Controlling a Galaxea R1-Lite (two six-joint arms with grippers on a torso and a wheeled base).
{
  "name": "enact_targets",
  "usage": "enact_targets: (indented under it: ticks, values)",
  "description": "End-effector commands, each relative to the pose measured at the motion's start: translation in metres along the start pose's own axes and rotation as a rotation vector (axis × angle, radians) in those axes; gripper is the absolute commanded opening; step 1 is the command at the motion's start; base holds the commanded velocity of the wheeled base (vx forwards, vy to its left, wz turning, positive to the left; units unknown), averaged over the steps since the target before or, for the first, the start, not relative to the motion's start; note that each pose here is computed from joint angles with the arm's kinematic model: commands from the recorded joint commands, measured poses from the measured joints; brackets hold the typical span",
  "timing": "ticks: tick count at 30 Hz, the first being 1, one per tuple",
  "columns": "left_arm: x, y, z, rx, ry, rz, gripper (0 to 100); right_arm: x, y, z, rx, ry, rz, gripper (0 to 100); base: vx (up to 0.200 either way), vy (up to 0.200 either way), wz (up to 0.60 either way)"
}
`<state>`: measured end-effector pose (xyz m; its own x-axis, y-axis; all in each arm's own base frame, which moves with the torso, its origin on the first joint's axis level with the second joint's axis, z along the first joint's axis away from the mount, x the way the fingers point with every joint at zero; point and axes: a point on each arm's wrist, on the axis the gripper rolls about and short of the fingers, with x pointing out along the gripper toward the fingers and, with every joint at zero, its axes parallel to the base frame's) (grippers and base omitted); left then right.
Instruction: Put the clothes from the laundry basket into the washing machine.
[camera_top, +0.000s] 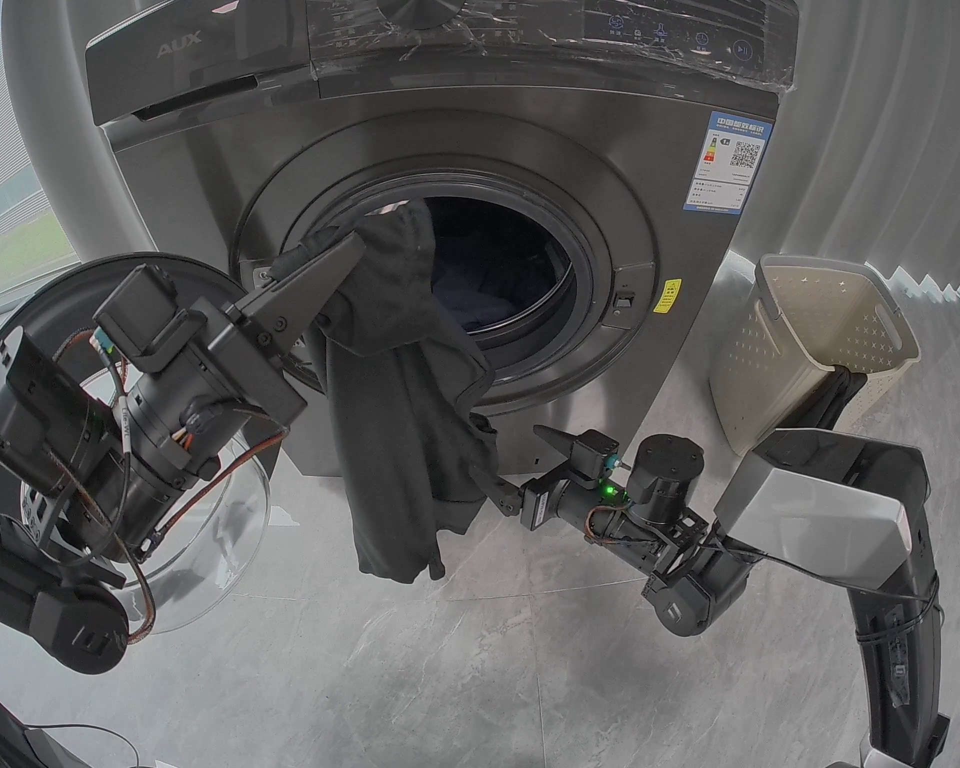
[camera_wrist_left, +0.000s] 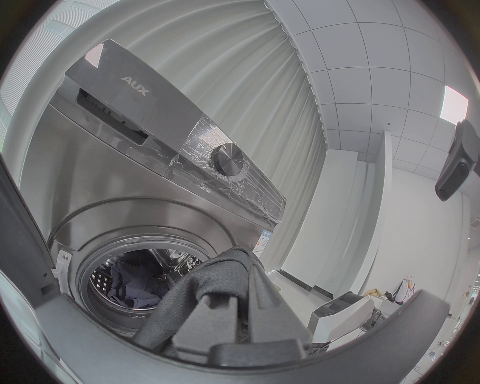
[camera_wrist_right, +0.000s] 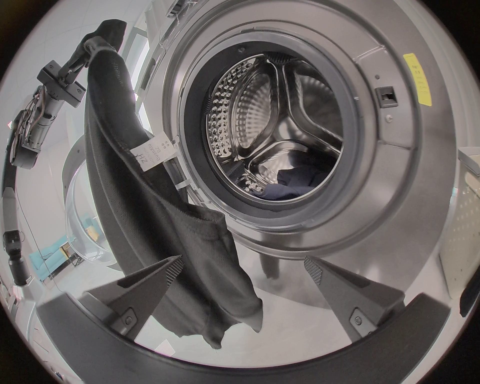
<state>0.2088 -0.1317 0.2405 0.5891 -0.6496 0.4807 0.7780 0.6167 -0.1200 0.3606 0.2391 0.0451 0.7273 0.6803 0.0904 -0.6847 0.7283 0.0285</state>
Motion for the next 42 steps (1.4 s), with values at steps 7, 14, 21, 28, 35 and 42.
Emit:
enact_targets:
  ticks: [7, 14, 21, 28, 35, 42]
  values:
    - [-0.001, 0.000, -0.001, -0.002, 0.006, 0.001, 0, 0.015, 0.001, 0.000, -0.008, -0.038, 0.063, 100, 0.000, 0.000, 0.00]
    - [-0.001, 0.000, -0.003, -0.003, 0.010, 0.002, 0, 0.029, -0.002, 0.004, -0.015, -0.070, 0.062, 100, 0.000, 0.000, 0.00]
    - [-0.001, 0.000, -0.003, -0.003, 0.010, 0.004, 0, 0.037, 0.002, 0.008, -0.017, -0.101, 0.077, 0, 0.000, 0.000, 0.00]
    - [-0.002, 0.003, -0.001, -0.004, 0.007, 0.013, 0, 0.031, -0.001, 0.013, -0.018, -0.107, 0.059, 0, 0.000, 0.000, 0.00]
    - [-0.003, 0.015, -0.001, -0.011, 0.005, 0.069, 0, -0.009, -0.013, 0.063, -0.032, -0.153, -0.024, 0, 0.000, 0.000, 0.00]
    - [-0.012, 0.030, -0.010, -0.002, 0.051, 0.135, 0, -0.076, -0.010, 0.121, -0.025, -0.197, -0.095, 0, 0.000, 0.000, 0.00]
